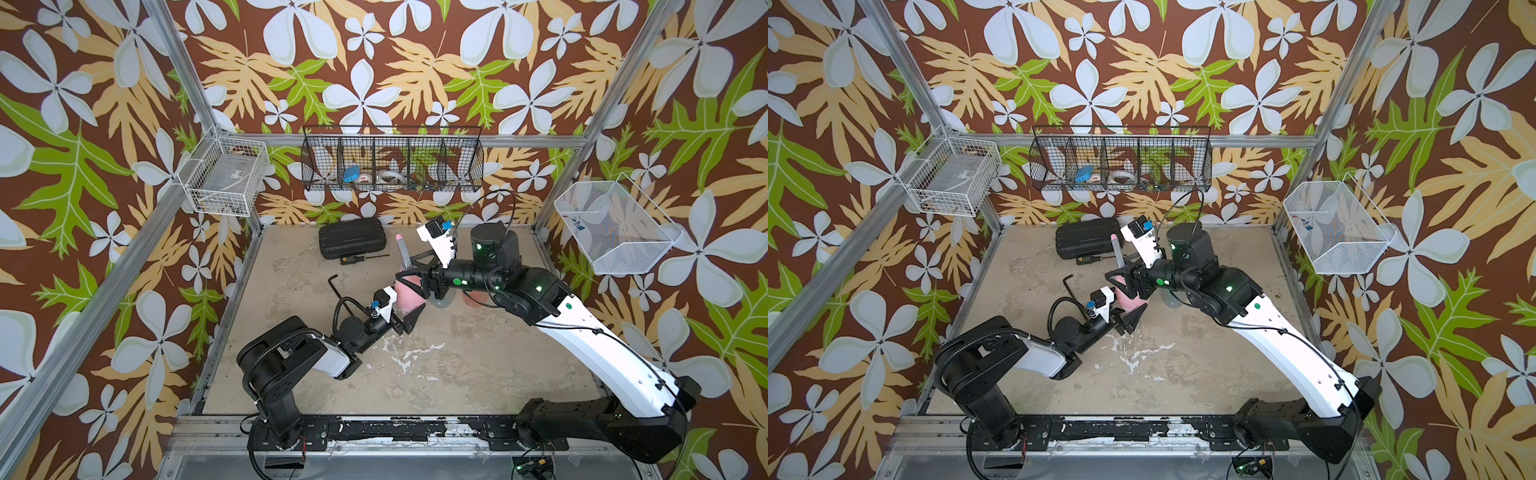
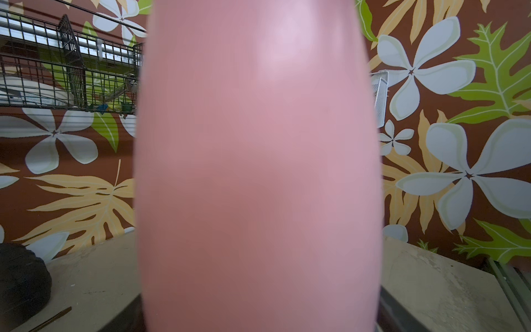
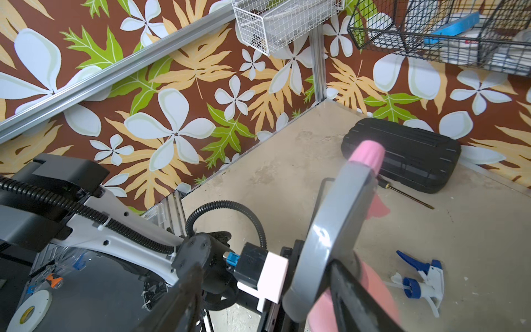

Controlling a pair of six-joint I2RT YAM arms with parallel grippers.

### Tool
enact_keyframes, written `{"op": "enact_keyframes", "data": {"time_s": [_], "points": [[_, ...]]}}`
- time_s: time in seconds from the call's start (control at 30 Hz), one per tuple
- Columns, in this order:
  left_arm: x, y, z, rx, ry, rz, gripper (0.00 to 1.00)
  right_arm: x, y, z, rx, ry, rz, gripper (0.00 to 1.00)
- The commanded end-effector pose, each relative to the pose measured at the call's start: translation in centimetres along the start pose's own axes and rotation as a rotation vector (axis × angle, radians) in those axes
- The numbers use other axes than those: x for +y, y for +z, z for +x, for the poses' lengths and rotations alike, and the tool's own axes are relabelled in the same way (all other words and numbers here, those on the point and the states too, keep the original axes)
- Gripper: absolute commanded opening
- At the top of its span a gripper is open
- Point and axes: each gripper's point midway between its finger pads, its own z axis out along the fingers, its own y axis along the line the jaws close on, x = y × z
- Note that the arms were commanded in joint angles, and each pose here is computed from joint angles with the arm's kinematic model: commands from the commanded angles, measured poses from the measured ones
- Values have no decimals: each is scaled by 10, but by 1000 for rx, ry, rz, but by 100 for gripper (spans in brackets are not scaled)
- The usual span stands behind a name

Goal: Attach spray nozzles to spray bottles
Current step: Screw the spray nozzle on the spray bottle.

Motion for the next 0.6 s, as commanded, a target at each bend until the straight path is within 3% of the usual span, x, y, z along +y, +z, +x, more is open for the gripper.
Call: {"op": "enact_keyframes", "data": {"time_s": [0.0, 0.23, 0.43, 0.57], "points": [[-8, 1, -23, -81, 38, 35, 59, 1, 14, -6, -9, 11, 1, 68], [-6, -1, -22, -66, 54, 30, 59, -13, 6, -10, -31, 0, 119, 67], [-7, -3, -13, -33, 51, 34, 59, -62, -27, -15, -76, -24, 456, 65], [-10, -7, -11, -19, 42, 51, 59, -61, -32, -16, -55, -64, 437, 61]]}}
